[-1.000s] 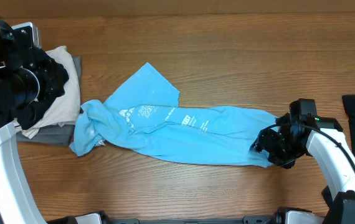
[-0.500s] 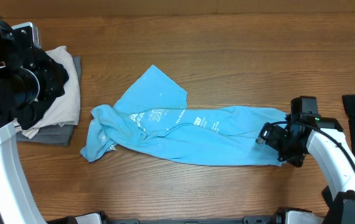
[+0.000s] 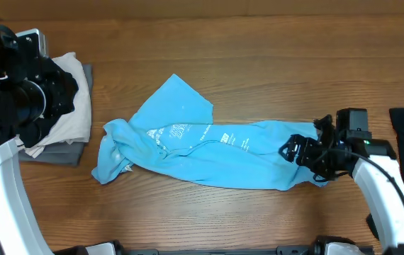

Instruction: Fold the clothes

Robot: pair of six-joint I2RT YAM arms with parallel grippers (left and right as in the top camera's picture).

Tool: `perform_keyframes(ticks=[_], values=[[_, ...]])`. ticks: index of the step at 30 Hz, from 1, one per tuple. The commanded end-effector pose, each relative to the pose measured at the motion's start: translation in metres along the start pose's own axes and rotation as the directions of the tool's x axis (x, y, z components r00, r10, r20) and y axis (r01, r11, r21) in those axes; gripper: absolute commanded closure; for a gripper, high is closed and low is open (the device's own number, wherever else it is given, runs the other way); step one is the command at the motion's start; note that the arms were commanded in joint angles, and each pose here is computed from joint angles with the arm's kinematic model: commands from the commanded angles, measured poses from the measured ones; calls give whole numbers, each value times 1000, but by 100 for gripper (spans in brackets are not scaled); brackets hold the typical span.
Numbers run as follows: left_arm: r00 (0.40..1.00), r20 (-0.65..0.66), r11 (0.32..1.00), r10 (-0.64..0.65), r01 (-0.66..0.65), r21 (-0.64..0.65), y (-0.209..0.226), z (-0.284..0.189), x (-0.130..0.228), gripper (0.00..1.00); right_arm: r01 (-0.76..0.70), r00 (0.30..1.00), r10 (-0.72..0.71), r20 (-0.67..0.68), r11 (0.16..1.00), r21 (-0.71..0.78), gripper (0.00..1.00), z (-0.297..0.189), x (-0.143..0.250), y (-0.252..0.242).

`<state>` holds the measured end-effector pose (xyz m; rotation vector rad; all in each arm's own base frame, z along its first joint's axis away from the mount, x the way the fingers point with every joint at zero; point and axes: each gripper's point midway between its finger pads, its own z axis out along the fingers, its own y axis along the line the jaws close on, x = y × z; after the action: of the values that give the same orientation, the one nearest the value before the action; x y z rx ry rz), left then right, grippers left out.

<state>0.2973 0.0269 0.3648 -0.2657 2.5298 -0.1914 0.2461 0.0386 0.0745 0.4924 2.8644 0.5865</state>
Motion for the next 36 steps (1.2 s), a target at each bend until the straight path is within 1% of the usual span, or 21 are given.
perform_keyframes(ticks=[1,2,4,8,11,13,15,18,20,21,23,25,31,32,36], values=[[999,-46,1000,2,-3,-12,6,10,2,65,-219,969,183,166,948,233,0,-25,-16,-39],[998,-62,1000,-1,0,-13,6,13,4,65,-261,958,213,193,925,276,0,-31,-15,-48],[996,-91,1000,-7,5,-14,7,20,6,66,-311,943,250,219,898,311,0,-36,-12,-56],[993,-117,1000,-9,12,18,3,27,6,66,-309,945,253,208,898,312,0,-35,-9,-55],[993,-118,998,17,-10,63,-4,28,6,65,-305,942,244,230,907,289,0,-35,-17,-52],[993,-117,998,20,-12,65,-5,27,6,65,-233,953,172,249,941,245,0,-37,-31,-41],[993,-116,997,37,-29,70,-6,27,6,65,-217,941,136,310,945,244,0,-53,-49,-34],[992,-118,996,49,-40,76,-10,28,7,64,-190,900,82,428,958,216,0,-94,-83,-13],[991,-122,995,59,-49,82,-13,28,8,64,-109,891,27,453,982,157,0,-121,-95,14],[990,-130,995,63,-52,85,-15,28,10,64,-94,891,27,454,988,125,0,-131,-96,25],[986,-155,995,65,-53,82,-15,27,16,64,-79,903,32,429,993,92,0,-136,-90,34],[984,-166,995,65,-53,79,-15,28,19,64,-90,920,46,390,991,96,0,-131,-81,31],[978,-203,996,55,-39,80,-14,35,26,62,-141,968,101,229,976,166,0,-89,-49,4],[975,-216,996,52,-36,80,-13,38,29,62,-149,974,113,195,972,181,1,-77,-42,-3],[962,-270,997,42,-23,76,-10,49,40,62,-177,983,162,82,956,233,11,-33,-19,-28]])
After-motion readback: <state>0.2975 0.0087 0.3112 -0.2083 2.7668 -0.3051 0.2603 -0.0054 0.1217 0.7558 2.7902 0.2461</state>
